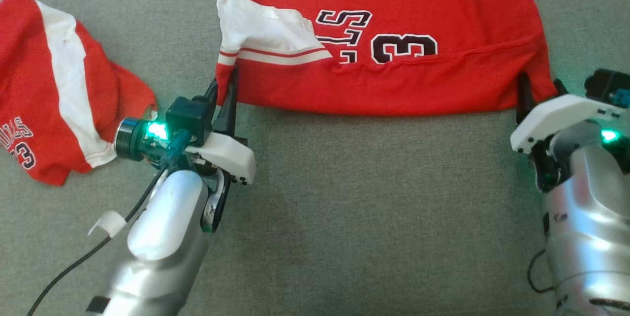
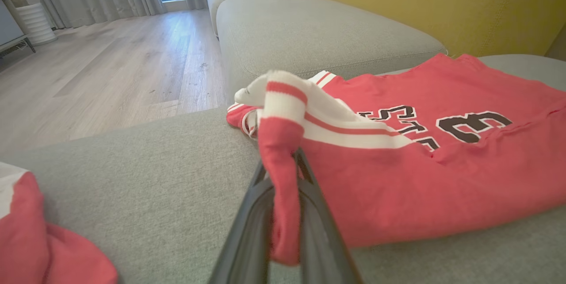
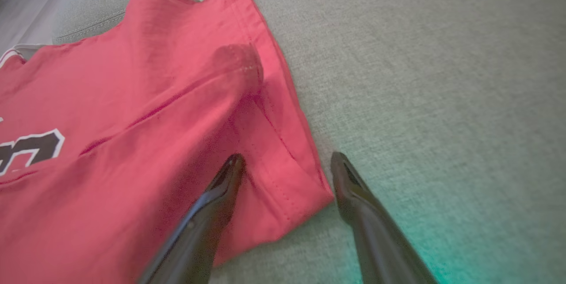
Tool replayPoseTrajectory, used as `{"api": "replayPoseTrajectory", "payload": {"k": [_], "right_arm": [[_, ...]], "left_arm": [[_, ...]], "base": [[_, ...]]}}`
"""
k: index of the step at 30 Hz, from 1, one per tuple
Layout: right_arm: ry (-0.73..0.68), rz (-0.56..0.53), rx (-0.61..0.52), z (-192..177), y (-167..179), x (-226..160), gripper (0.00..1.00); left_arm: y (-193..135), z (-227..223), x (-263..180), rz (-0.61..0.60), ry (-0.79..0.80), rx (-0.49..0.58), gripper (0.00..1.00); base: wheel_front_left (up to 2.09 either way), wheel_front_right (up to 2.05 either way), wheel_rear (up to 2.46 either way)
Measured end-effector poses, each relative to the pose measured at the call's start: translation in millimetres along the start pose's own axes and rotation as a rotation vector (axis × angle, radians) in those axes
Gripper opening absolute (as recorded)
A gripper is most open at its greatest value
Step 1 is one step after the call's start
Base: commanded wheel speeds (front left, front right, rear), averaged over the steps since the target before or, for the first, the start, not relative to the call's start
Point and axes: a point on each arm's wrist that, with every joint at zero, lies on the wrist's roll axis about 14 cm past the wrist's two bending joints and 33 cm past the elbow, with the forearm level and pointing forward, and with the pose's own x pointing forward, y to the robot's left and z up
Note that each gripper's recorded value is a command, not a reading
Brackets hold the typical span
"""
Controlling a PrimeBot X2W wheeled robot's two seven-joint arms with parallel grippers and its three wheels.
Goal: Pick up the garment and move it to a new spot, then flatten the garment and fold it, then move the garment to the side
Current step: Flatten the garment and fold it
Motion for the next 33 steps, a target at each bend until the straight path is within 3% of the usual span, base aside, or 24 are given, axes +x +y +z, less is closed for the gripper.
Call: {"api": "replayPoseTrajectory", "payload": {"k": [1,2,3,10,21,33], "right_arm": [[0.002,0.003,0.003,0.2,1.5,2.0,0.88],[0.006,0.006,0.01,0.4,2.7,3.7,0.25],[-0.001,0.009,0.013,1.8,3.7,4.6,0.0],[-0.048,0.013,-0.012,7.0,4.4,-1.7,0.0],[-0.153,-0.045,-0.038,29.9,-23.2,-34.1,0.0],[-0.078,-0.07,-0.018,-0.1,-43.1,-84.8,0.0]], "left_arm": [[0.3,-2.1,0.0,0.0,0.006,0.0,0.0],[0.7,-3.7,-0.2,0.002,0.011,0.0,0.0],[1.5,-5.3,-0.3,0.006,0.018,0.001,0.0],[2.8,-10.7,-6.1,0.007,0.038,0.012,0.0],[-4.3,-12.8,-24.6,0.0,0.056,0.002,0.0],[-17.5,-21.9,-62.8,-0.016,0.095,-0.014,0.0]], "base": [[0.0,0.0,0.0],[0.0,0.0,0.0],[0.0,0.0,0.0],[0.0,0.0,0.0],[0.0,0.0,0.0],[0.0,0.0,0.0]]}}
